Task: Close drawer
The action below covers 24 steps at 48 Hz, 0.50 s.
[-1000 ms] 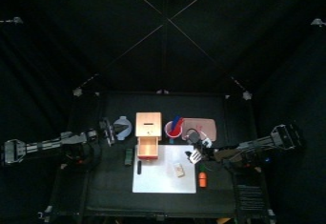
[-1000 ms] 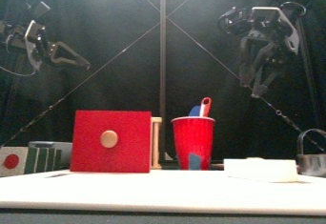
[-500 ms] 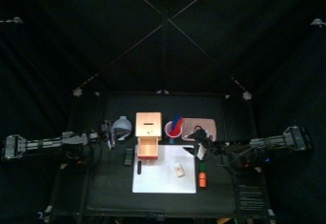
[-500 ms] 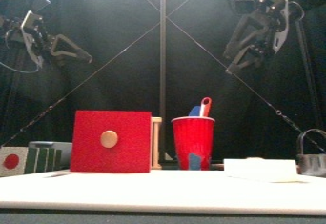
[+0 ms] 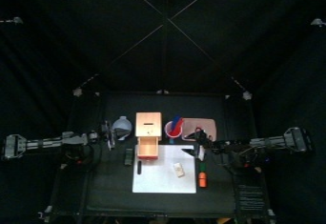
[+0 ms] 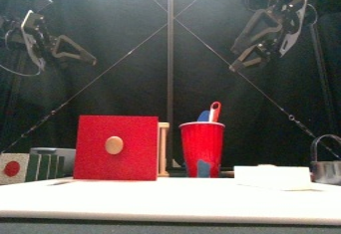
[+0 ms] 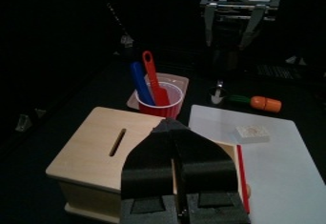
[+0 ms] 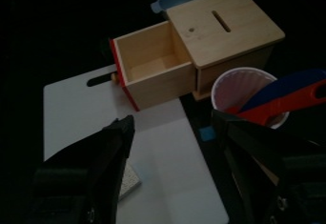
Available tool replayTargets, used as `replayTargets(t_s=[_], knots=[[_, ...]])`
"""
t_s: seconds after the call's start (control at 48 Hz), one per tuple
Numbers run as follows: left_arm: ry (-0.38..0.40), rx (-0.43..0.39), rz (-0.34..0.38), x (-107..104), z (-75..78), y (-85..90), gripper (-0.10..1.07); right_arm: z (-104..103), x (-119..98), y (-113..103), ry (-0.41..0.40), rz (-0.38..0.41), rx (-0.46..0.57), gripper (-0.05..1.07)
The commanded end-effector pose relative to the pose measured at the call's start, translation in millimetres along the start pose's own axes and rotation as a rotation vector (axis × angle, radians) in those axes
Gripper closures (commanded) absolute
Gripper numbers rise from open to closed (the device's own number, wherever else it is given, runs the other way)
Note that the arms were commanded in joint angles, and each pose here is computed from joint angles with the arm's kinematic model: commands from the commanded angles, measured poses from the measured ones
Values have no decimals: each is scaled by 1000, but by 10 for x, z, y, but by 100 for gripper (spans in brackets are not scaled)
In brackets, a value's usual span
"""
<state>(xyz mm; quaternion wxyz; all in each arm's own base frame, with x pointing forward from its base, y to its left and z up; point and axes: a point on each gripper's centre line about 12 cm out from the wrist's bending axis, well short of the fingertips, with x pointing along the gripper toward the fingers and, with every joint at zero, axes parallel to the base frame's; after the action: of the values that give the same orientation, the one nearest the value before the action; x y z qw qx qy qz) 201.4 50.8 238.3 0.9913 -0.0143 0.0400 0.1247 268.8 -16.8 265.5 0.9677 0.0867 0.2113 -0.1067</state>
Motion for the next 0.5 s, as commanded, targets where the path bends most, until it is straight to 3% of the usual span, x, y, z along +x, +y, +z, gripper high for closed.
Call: replayTargets(t_s=[0.0,0.479], knots=[[-40,-9,0,39,144,-4,86,60,-32,0,-23,5,1,8],[-20,-12,9,34,103,14,86,15,-15,-80,-12,-22,9,8]])
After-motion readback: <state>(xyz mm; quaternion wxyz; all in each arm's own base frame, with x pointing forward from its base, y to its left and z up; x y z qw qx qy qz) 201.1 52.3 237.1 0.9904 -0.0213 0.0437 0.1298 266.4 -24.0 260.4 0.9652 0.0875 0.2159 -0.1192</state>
